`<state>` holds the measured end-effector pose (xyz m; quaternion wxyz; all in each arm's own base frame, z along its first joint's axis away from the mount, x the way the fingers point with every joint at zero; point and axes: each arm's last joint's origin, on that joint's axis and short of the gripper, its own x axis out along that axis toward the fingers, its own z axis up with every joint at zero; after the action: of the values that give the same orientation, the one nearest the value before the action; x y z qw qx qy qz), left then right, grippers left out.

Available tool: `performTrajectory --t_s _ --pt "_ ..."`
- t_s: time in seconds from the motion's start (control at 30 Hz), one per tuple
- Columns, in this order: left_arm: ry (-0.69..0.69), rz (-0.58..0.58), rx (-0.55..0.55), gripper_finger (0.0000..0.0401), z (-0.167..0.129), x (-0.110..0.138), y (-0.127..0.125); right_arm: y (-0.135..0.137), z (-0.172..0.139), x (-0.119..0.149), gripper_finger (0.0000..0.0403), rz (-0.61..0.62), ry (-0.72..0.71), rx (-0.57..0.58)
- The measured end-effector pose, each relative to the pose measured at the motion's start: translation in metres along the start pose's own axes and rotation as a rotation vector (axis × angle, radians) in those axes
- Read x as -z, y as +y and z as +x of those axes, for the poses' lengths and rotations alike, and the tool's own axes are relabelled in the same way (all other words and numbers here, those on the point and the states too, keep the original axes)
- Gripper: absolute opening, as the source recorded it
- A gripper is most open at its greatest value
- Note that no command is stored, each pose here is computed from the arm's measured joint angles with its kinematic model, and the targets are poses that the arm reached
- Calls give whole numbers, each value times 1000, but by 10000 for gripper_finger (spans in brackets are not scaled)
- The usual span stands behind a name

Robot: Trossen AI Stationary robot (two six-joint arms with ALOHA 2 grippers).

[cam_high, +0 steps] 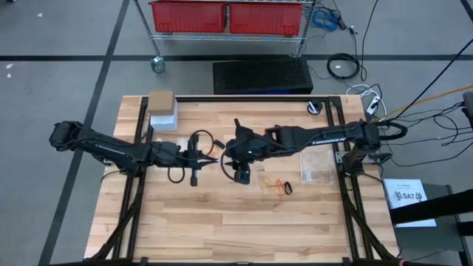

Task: Sort rubber bands
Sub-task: Open the top right transparent zip bag

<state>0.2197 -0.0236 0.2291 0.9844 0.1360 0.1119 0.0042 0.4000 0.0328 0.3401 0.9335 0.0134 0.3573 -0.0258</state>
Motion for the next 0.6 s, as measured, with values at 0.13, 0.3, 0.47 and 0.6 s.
performTrajectory --t_s 0.13,0.3,0.47,0.6 --pt "12 1 0 2 2 2 -1 -6 21 4 133 10 31 16" --pt "19 1 -8 2 4 3 0 -9 34 7 132 17 48 0" --pt "27 -2 -25 2 4 4 3 -8 41 7 132 26 42 -70" --pt "27 -3 -24 2 4 5 4 -10 45 7 123 31 38 -68"
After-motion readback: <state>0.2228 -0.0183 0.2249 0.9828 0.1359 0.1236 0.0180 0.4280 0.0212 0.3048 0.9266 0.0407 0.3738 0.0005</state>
